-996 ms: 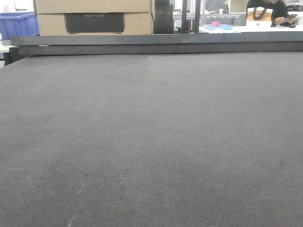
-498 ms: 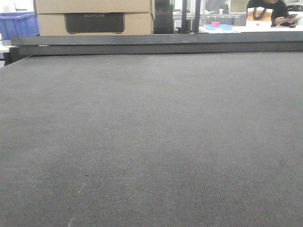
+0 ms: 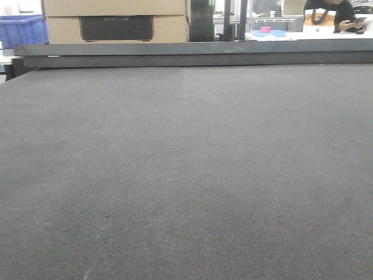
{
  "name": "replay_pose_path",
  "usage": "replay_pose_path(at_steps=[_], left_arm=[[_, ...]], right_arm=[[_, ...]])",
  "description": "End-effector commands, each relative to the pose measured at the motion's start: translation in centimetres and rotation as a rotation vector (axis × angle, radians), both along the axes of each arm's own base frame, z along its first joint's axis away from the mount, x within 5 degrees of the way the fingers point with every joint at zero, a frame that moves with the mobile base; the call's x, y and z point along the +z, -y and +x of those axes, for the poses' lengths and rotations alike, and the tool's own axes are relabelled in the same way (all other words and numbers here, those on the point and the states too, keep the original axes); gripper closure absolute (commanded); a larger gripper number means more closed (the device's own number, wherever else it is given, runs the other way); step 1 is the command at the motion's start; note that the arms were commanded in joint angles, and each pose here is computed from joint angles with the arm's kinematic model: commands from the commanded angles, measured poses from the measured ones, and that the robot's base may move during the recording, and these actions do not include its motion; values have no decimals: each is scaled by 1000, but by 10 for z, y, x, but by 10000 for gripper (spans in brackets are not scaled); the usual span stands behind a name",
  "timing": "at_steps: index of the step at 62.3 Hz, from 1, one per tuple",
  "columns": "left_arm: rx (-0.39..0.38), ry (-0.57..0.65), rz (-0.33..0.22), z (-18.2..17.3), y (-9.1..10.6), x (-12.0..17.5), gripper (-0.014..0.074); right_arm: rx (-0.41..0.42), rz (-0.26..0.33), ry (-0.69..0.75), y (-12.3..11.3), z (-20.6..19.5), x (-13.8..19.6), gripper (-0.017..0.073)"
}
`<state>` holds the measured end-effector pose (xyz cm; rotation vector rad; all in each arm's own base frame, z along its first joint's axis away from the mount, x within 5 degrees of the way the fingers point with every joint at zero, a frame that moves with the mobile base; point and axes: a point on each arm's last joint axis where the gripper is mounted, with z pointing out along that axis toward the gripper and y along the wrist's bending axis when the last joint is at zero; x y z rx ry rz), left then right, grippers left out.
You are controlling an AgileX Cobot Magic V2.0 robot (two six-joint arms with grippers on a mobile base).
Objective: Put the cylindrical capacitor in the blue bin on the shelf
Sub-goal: 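Lower both grippers over the brown capacitor and orange cylinder on the table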
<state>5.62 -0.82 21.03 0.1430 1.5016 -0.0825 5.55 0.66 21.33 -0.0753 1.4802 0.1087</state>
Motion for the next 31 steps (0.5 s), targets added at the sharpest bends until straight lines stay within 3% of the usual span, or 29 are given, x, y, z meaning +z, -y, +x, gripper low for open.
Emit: replay_pose_path(at_steps=[1, 6, 21, 31], left_arm=[[1, 47, -9, -2, 0, 12, 705], [10, 7, -4, -7, -2, 31, 705], [31, -170, 21, -14, -5, 100, 705], [37, -420, 39, 18, 0, 125, 705]], right_arm=[[2, 25, 29, 0, 0, 3, 727], [10, 62, 20, 0, -3, 16, 727], [47, 82, -83, -2, -17, 74, 727], [60, 62, -258, -5, -3, 100, 727]])
